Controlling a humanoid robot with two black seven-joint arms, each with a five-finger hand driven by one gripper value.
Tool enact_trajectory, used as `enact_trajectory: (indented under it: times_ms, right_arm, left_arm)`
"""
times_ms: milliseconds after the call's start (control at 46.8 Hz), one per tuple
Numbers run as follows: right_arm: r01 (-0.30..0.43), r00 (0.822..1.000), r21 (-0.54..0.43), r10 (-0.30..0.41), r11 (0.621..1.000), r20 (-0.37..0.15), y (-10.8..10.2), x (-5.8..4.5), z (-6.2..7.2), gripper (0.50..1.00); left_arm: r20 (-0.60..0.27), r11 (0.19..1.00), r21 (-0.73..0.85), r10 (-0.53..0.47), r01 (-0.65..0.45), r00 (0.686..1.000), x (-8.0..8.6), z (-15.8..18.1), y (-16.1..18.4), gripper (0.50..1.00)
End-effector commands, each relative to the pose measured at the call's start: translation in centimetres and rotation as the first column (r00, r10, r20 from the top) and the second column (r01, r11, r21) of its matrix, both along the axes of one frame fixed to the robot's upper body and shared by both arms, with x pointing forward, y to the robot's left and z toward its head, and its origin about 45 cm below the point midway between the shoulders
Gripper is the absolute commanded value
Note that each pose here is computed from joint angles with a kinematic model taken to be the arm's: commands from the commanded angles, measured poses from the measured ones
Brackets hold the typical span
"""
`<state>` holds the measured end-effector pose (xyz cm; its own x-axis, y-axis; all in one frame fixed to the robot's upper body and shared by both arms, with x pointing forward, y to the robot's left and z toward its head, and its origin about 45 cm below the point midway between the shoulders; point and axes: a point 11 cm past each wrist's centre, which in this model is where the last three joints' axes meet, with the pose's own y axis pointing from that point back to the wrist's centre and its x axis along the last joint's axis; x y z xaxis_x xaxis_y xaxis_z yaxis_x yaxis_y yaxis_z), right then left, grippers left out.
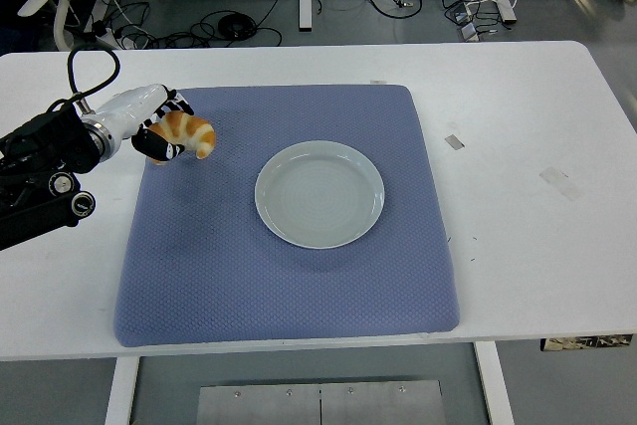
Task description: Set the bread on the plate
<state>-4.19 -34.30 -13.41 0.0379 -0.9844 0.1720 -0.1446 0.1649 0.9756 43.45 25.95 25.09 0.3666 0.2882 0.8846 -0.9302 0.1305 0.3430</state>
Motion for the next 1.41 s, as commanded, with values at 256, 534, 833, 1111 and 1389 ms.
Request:
enact_trajectory:
  times_ms: [256,534,833,1111,1389]
  right_arm:
    - [0.000,1.000,0.000,0.000,1.000,0.000,0.0,0.0,0.0,1.000]
    - [0.000,1.000,0.000,0.000,1.000,0.000,0.0,0.0,0.0,1.000]
    - [0.000,1.000,0.000,0.000,1.000,0.000,0.0,0.0,0.0,1.000]
    - [0.000,1.000,0.000,0.000,1.000,0.000,0.0,0.0,0.0,1.000]
    - [0.000,1.000,0.000,0.000,1.000,0.000,0.0,0.0,0.0,1.000]
  left_arm:
    - [0.032,0.996,-0.040,-0.081,0.082,0.996,0.1,2.3,-3.7,0.580]
    - [0.049,0.976,-0.083,-0.199,0.202,0.979,-1.0,3.6,-8.6,0.583]
    - [0.032,0.952,-0.118,-0.280,0.281,0.960,-2.1,2.8,-12.9,0.589]
    - [0.008,0.933,-0.096,-0.347,0.346,0.938,-3.3,2.2,-14.4,0.602]
    - [-0.007,0.929,-0.063,-0.366,0.365,0.931,-3.8,1.0,-14.4,0.611]
